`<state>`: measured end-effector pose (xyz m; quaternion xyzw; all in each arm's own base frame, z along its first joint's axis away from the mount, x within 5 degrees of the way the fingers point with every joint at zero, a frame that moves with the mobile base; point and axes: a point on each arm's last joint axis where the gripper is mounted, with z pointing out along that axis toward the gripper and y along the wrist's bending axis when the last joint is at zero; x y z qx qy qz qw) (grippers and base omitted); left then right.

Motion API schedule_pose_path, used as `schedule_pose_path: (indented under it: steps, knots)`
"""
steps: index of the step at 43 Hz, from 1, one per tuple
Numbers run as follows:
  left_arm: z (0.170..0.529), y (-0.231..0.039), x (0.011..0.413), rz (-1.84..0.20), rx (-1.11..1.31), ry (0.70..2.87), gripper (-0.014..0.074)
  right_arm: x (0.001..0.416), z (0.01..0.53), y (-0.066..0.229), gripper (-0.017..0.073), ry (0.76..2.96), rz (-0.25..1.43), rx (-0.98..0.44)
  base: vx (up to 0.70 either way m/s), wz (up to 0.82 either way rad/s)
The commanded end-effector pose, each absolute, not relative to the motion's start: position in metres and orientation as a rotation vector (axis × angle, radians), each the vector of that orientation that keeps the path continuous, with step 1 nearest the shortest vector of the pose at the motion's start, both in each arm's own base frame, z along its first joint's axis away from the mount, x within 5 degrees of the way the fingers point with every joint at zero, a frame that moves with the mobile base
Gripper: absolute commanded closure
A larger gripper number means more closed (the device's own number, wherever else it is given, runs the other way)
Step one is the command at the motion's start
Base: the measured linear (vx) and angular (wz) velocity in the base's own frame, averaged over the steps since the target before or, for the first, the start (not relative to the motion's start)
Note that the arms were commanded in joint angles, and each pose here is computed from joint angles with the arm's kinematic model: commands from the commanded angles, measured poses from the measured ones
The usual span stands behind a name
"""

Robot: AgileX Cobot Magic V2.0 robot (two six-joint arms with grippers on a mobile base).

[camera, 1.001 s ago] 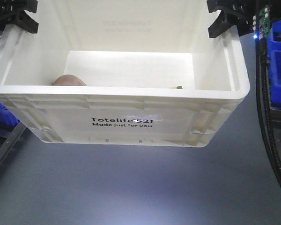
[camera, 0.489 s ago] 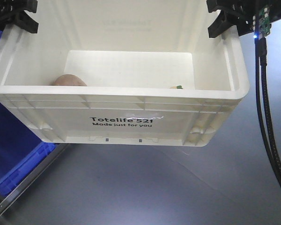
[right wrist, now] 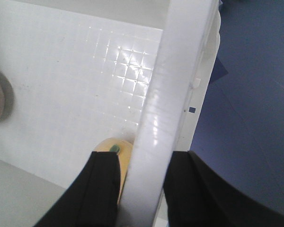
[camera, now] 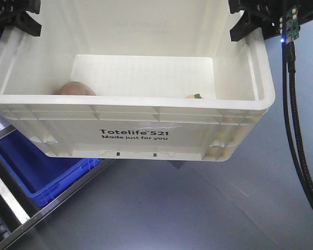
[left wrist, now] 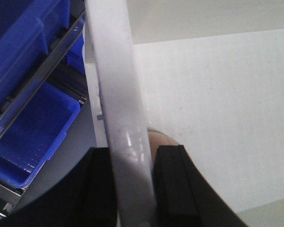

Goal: Place moving items into box and shelve
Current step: 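Keep clamping the tote with both grippers as the base nears the blue-bin shelf, then hold the tote with both grippers while aligning in front of the shelf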

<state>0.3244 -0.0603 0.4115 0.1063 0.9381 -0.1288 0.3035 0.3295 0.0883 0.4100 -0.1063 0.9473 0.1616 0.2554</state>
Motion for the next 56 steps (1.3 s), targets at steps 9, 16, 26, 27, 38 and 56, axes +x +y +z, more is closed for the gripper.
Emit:
schedule_pose_path:
  steps: [9,16,26,27,38,56]
  knots:
    - [0.4524,-0.0717,0.3089,-0.490,0.270,2.270,0.0600,0.3275,0.4335,0.1010,0.0564,2.413,0.593,-0.303,-0.03,0.09]
    - [0.4524,-0.0717,0.3089,-0.490,0.270,2.270,0.0600,0.3275,0.4335,0.1011,0.0564,2.413,0.594,-0.302,-0.06,0.15]
    - [0.4524,-0.0717,0.3089,-0.490,0.270,2.270,0.0600,0.3275,0.4335,0.1011,0.0564,2.413,0.594,-0.302,-0.07,0.27]
    - [0.4524,-0.0717,0.3089,-0.490,0.270,2.270,0.0600,0.3275,0.4335,0.1011,0.0564,2.413,0.594,-0.302,-0.09,0.33]
    - [0.4524,-0.0717,0.3089,-0.490,0.270,2.270,0.0600,0.3275,0.4335,0.1011,0.0564,2.413,0.594,-0.302,-0.09,0.28]
    - [0.4524,-0.0717,0.3089,-0.490,0.270,2.270,0.0600,0.3275,0.4335,0.1011,0.0564,2.413,0.594,-0.302,-0.10,0.21]
